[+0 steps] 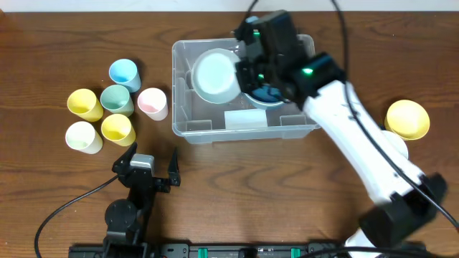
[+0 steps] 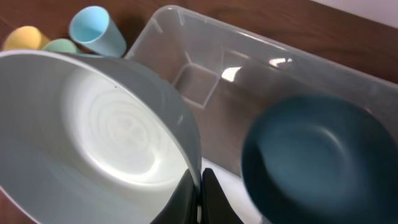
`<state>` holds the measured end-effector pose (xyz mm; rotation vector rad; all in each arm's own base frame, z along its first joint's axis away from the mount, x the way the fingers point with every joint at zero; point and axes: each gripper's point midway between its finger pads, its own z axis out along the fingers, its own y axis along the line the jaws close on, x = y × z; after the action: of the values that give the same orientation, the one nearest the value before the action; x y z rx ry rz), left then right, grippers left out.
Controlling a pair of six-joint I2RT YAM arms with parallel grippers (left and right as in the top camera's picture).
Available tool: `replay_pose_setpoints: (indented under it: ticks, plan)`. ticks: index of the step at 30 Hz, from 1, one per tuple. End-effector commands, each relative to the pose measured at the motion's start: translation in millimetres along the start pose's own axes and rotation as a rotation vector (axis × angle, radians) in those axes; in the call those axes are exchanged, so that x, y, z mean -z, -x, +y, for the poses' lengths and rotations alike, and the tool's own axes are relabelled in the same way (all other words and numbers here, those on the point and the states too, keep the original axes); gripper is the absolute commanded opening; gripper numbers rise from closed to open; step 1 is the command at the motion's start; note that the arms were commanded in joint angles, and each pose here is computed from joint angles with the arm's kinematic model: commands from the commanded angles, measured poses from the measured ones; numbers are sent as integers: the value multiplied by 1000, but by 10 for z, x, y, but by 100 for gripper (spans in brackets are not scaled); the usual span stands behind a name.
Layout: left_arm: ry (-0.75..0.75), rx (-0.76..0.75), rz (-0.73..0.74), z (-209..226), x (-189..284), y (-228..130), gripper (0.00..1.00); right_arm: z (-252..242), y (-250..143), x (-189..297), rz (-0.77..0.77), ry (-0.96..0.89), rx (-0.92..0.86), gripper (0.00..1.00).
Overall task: Pack container
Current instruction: 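Carry the light grey-blue bowl into the bin beside the stack and release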
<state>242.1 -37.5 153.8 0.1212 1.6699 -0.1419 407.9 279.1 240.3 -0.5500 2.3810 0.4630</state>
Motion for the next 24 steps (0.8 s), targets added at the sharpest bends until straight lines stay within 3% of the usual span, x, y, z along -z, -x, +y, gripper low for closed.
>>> replay_pose_setpoints:
  ticks: [1,10,24]
  plan:
    - [-2,1,46,3,-8,-155,98,-78,-9,-300,14,-57,19,1]
    - [-2,1,46,3,-8,-155,98,-295,-102,-991,25,-118,14,1]
    - [-2,1,46,3,-8,-155,98,-414,-253,-1572,28,-123,11,1]
